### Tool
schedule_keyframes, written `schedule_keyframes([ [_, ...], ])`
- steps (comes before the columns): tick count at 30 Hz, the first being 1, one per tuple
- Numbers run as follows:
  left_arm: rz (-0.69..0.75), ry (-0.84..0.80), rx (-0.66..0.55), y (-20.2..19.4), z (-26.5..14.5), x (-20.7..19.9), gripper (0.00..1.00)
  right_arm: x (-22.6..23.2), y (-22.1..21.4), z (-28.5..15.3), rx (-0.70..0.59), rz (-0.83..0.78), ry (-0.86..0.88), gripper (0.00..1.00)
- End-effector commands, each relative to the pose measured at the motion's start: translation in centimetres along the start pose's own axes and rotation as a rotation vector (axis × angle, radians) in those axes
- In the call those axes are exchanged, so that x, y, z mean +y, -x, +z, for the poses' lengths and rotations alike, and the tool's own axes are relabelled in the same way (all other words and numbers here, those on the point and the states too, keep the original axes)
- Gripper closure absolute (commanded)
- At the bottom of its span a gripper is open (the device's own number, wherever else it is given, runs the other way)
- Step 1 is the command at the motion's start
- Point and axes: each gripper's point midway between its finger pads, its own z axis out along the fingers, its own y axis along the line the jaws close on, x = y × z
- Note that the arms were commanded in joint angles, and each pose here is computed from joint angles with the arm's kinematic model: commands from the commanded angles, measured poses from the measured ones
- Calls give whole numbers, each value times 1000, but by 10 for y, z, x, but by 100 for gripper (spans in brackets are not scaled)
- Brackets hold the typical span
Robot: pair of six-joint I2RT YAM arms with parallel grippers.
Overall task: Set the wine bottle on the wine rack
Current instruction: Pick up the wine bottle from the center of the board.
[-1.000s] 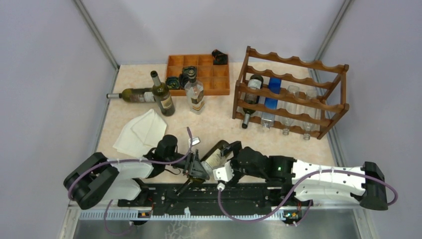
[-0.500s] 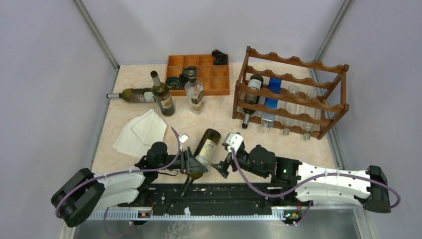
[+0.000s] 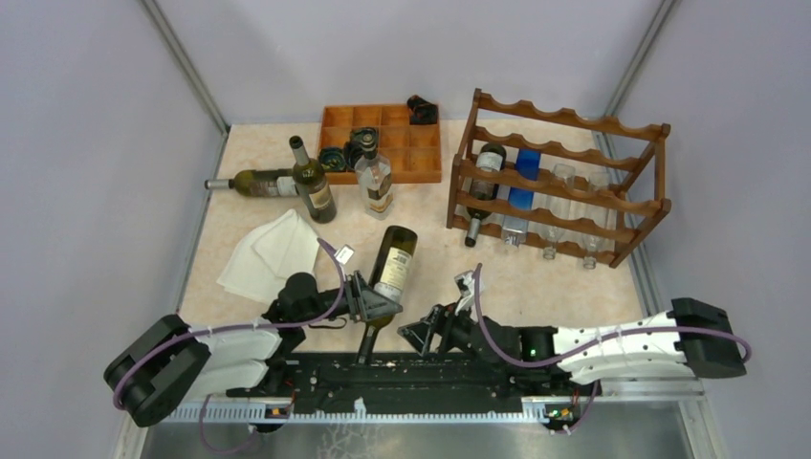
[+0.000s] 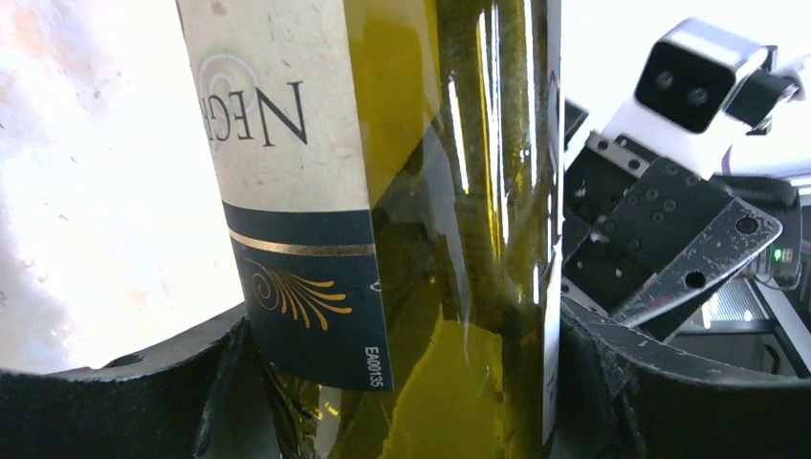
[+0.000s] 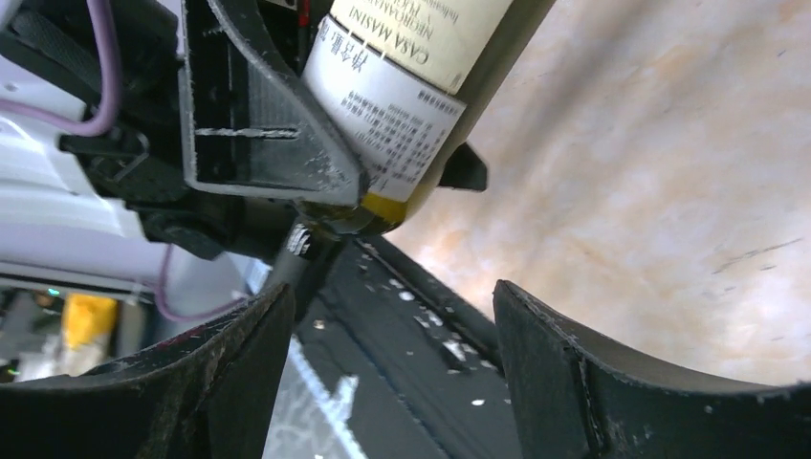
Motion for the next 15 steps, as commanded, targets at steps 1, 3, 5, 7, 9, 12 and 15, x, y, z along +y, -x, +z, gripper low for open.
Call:
schedule_keyframes([
  [1, 131, -151, -162, 36, 4, -42, 100, 35, 22, 6, -142, 295, 57, 25],
  [3, 135, -149, -181, 40, 5, -43, 100, 44, 15, 8, -141, 335, 94, 25],
  [5, 140, -153, -199, 45, 6, -45, 100, 53, 7, 11, -129, 371, 133, 26],
  [7, 146, -158, -214, 48, 8, -48, 100, 60, -3, 15, -115, 401, 158, 26],
  [9, 151, -158, -231, 53, 10, -50, 100, 69, -4, 16, -121, 441, 193, 27],
  [12, 166, -158, -238, 56, 13, -53, 100, 70, -7, 22, -124, 457, 187, 28],
  [15, 166, -153, -230, 55, 17, -54, 100, 69, -5, 29, -150, 449, 160, 29],
])
